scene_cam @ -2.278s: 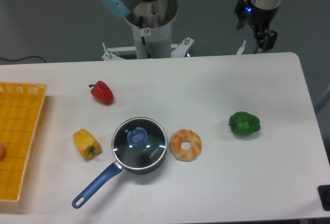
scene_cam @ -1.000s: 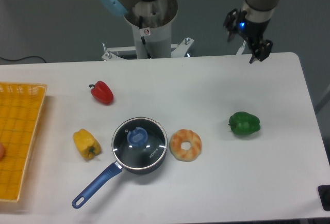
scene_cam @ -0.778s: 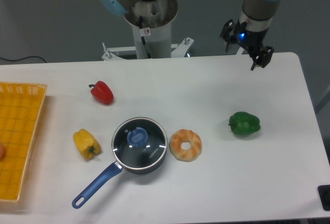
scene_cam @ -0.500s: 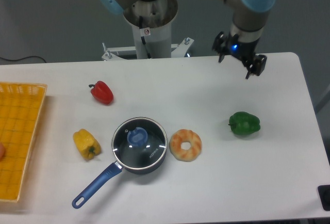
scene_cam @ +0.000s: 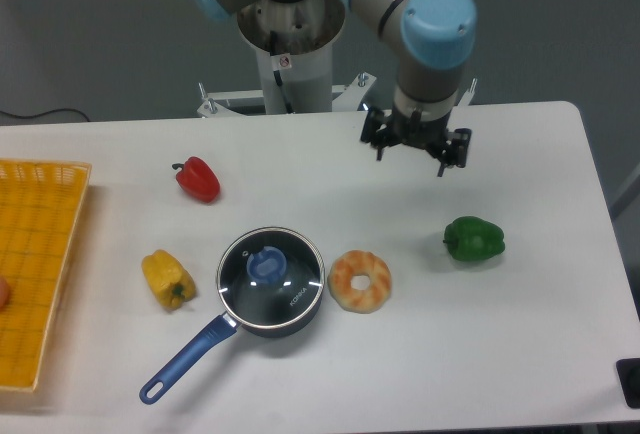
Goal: Open the lid
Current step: 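Move the open gripper over the glass lid of the blue saucepan, then lower the gripper around the blue knob of the glass lid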
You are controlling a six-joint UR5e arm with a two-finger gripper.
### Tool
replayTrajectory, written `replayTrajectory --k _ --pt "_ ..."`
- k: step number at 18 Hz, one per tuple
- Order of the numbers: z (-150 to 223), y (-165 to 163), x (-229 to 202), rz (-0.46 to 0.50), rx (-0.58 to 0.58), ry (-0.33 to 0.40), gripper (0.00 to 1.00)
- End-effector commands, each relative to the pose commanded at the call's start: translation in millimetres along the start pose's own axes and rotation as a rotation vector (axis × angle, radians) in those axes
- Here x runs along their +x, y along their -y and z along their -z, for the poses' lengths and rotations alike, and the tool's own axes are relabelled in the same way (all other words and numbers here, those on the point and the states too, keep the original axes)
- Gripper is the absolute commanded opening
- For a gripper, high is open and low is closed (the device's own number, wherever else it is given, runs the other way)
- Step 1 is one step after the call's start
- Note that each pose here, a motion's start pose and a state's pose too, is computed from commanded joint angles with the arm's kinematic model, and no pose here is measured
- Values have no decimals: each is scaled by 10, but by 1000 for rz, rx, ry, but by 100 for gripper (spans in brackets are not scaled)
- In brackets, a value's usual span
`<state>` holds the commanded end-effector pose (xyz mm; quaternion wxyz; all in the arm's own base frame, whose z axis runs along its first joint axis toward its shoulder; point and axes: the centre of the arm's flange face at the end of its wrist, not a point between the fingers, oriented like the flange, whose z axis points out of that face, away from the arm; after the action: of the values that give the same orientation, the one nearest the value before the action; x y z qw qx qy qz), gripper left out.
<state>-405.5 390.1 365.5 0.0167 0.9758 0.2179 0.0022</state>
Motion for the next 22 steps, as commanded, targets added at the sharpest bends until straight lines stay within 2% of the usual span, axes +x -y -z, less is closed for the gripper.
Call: replayTrajectory --k 1,4,9,11,22 --pt "-15 8 19 89 -1 -4 100" --pt "40 92 147 222 34 -46 100" --pt "143 260 321 377 90 -54 100" --pt "135 476 546 440 174 -44 100" --pt "-90 884 1252 409 156 -56 100"
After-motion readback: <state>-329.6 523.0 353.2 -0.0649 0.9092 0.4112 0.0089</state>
